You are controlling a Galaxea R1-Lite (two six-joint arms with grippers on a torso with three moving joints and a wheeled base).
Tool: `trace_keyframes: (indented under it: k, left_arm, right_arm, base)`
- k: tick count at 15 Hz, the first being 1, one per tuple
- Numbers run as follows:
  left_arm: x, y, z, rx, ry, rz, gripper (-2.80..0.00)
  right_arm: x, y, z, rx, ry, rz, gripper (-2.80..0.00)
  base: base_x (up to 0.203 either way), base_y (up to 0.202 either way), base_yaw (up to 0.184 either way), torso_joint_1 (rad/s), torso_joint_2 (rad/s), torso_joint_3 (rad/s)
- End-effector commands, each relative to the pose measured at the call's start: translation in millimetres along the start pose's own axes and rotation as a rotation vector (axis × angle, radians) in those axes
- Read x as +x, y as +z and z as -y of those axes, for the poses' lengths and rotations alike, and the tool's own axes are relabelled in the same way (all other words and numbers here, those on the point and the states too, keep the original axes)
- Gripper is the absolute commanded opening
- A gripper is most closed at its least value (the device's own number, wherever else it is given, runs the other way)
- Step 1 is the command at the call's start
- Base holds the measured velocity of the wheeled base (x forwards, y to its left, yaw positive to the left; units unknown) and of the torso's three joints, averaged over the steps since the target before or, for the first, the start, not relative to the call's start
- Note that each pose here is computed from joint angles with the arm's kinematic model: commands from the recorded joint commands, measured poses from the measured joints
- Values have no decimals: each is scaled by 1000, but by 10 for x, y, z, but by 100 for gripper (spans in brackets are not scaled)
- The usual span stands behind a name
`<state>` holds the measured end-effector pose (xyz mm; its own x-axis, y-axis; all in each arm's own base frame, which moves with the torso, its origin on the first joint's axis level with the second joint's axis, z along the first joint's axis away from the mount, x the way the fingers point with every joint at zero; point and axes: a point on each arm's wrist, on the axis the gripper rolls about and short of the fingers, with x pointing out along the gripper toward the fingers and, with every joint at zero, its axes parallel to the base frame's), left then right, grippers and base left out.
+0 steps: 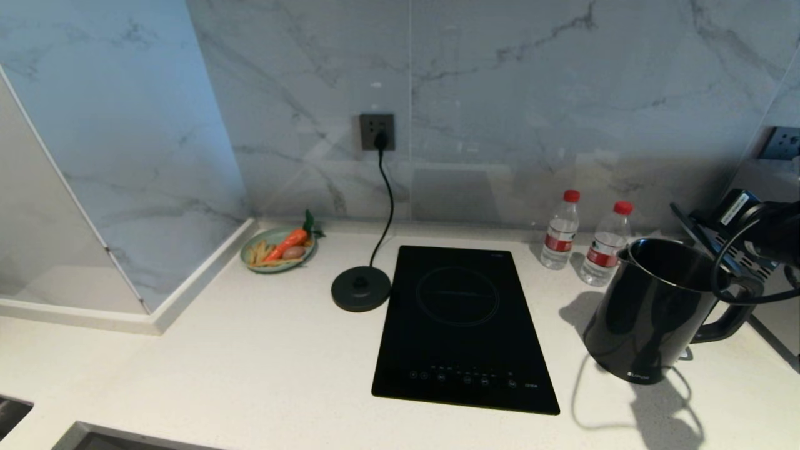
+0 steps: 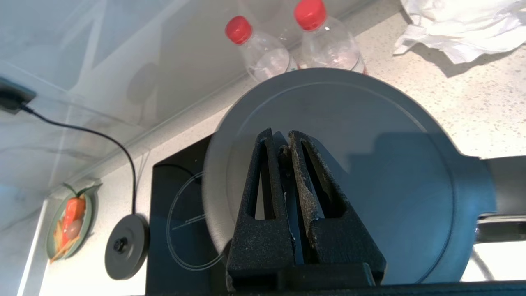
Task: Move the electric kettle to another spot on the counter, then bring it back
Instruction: Grab the kettle
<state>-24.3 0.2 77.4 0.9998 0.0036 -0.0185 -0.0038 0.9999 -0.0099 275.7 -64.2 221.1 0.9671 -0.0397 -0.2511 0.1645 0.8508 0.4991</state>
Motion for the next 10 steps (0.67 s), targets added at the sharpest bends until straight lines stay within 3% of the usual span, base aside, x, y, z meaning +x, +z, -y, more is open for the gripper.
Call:
trace_keyframes:
  k: [1,10]
  left_arm:
    - [1,-1,0,-1,1,-1,-280]
    - [1,-3,0,-1,1,-1,-280]
  right_arm:
    - [52,-44,34,3,4,4,-280]
    - [163,-154,118,10,6,-21,-280]
  base:
    - [0,0,0,0,0,0]
    - [0,0,0,0,0,0]
